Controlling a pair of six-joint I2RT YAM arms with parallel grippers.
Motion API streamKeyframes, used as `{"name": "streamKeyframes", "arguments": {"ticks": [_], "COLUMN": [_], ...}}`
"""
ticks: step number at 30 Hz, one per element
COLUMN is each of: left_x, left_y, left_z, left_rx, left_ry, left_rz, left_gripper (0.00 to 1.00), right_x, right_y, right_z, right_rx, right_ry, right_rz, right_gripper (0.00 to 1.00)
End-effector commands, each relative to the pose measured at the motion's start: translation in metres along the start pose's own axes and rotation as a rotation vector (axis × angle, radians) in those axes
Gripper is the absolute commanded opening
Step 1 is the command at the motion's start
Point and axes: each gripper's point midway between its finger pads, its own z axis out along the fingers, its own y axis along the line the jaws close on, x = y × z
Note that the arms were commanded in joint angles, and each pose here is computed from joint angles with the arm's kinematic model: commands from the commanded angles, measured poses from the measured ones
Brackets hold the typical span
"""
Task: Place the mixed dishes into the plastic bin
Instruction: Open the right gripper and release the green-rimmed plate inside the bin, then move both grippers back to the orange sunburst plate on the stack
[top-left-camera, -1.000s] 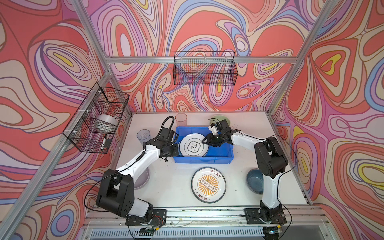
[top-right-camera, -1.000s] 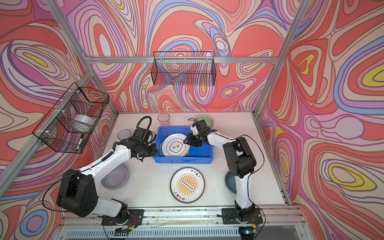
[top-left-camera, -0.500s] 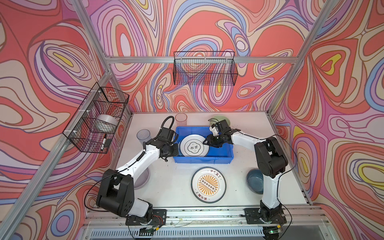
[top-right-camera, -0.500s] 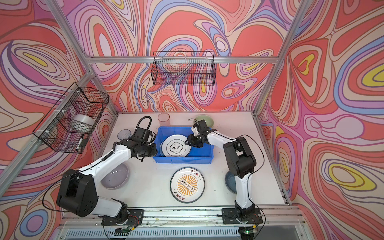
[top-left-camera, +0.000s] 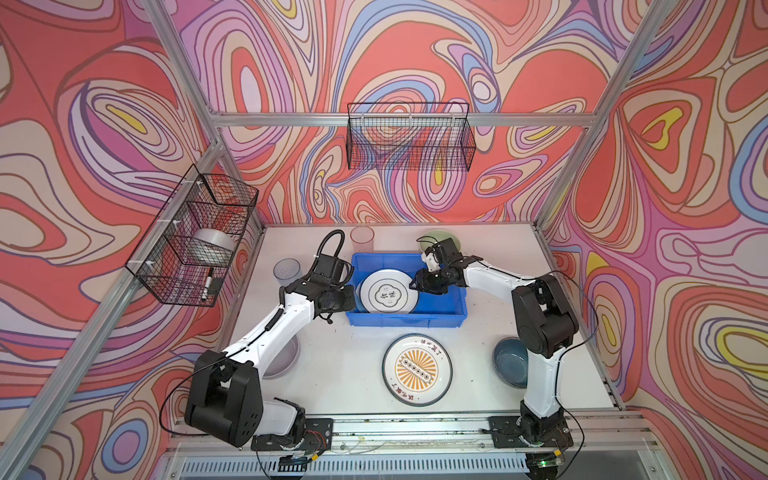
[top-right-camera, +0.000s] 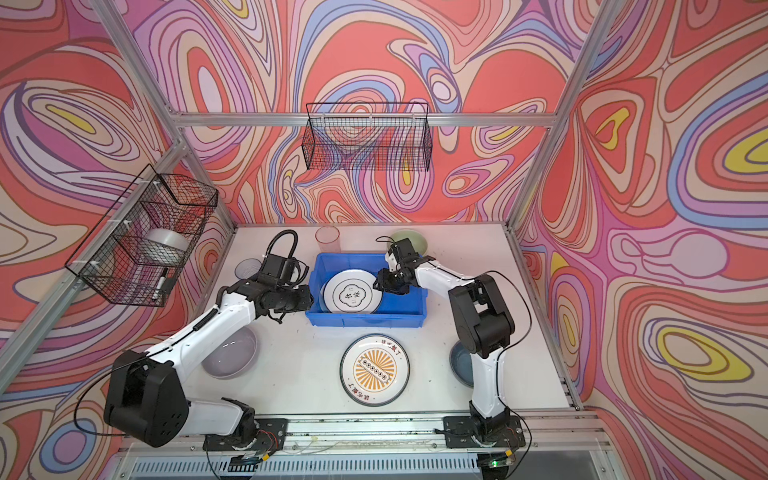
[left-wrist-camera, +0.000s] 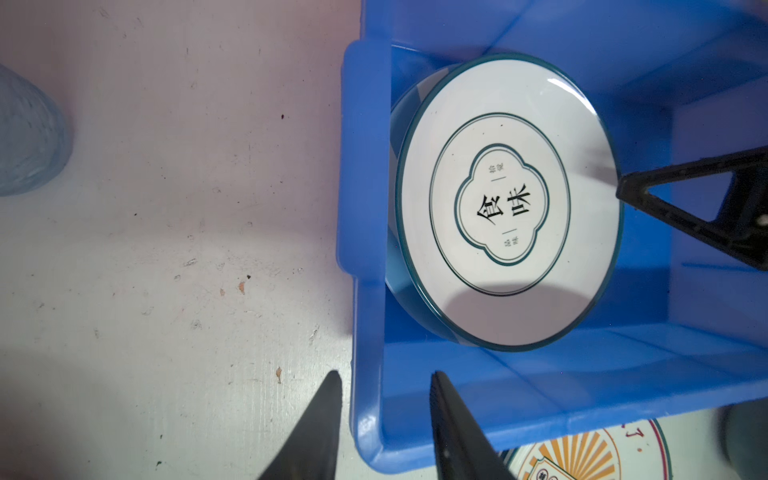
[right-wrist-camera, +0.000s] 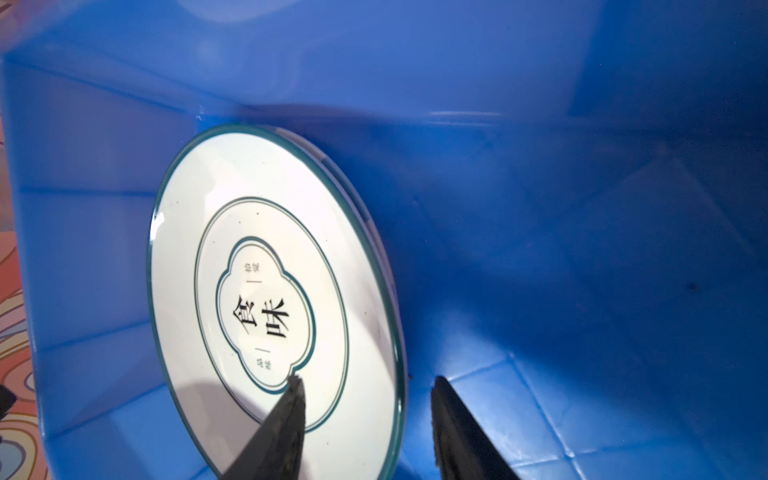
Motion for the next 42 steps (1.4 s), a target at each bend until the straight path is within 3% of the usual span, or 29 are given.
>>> {"name": "streamKeyframes", "arguments": {"ticks": [1, 13, 25, 33, 42], "left_x": [0.012, 0.029, 0.066, 0.097, 0.133], "left_y": [0.002, -0.007, -0.036, -0.046, -0.067], "left_z": [-0.011, -0.048, -0.056, -0.046, -0.033], "left_rx": [0.01, 0.096, 0.099, 0.155, 0.17], "left_ry": [0.026, 0.013, 0.034, 0.065, 0.121], "left_rz": [0.028, 0.026, 0.126, 0.1, 0.171], "left_gripper": [0.47, 0.51, 0.48, 0.41, 0.4], "right_x": [-0.018, -0.007, 0.065, 0.131, 0.173], "right_y": [0.008, 0.026, 0.028, 0.012, -0.001], "right_z": [-0.028, -0.093, -0.154, -0.151, -0.143], "right_rx": [0.045, 0.03, 0.004, -0.022, -0.036], "right_ry": [-0.091, -0.178, -0.176, -0.062, 0.015], "right_rz": [-0.047, -0.086, -0.112, -0.102, -0.044], "right_gripper": [0.5, 0.48, 0.45, 0.41, 0.33]}}
